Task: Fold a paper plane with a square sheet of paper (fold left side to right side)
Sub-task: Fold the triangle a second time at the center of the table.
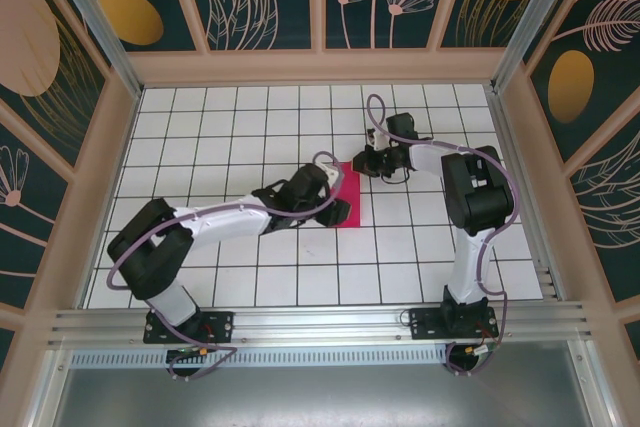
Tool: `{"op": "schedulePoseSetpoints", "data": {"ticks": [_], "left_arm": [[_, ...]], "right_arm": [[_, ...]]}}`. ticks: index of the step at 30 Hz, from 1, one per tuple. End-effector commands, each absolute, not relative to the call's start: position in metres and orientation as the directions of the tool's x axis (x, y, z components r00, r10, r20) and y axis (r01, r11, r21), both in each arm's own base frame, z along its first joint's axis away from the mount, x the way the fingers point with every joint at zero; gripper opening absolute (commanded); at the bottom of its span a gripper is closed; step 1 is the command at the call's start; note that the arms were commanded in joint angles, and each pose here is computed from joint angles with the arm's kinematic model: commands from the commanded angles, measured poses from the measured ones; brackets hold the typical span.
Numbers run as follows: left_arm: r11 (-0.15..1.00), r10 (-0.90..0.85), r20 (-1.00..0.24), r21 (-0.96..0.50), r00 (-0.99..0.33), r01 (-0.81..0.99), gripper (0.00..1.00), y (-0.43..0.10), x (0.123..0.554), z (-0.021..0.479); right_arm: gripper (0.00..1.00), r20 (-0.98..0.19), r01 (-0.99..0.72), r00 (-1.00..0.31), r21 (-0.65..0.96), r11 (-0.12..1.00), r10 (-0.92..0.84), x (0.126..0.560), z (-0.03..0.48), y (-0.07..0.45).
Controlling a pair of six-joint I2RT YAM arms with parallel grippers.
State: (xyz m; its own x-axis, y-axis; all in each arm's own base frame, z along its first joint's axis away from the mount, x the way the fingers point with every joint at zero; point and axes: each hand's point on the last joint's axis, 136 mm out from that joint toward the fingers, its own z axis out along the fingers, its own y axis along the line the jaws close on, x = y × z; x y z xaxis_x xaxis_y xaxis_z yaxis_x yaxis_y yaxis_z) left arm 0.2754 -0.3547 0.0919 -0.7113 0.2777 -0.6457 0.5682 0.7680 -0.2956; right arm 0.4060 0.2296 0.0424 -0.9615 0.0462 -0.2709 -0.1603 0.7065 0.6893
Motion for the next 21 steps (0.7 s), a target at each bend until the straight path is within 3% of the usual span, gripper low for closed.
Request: {"op": "schedulePoseSetpoints", "data": {"ticks": [1, 10, 21], "left_arm": [[0.793, 0.348, -0.658, -0.173, -0.668, 0.584, 0.63, -0.365, 0.283, 0.086], [0.789, 0.477, -0.646, 0.016, -0.596, 0.614, 0.66, -0.393, 0.275, 0.074], [0.796, 0.532, -0.627, 0.143, -0.569, 0.588, 0.74, -0.400, 0.277, 0.053]], "right_arm": [[0.10, -0.292, -0.190, -0.956, 0.710, 0.679, 0.038, 0.407, 0.069, 0.237], [0.10, -0.282, -0.180, -0.959, 0.713, 0.678, 0.042, 0.407, 0.067, 0.237], [0.10, -0.274, -0.175, -0.961, 0.717, 0.675, 0.042, 0.407, 0.066, 0.239]]}}
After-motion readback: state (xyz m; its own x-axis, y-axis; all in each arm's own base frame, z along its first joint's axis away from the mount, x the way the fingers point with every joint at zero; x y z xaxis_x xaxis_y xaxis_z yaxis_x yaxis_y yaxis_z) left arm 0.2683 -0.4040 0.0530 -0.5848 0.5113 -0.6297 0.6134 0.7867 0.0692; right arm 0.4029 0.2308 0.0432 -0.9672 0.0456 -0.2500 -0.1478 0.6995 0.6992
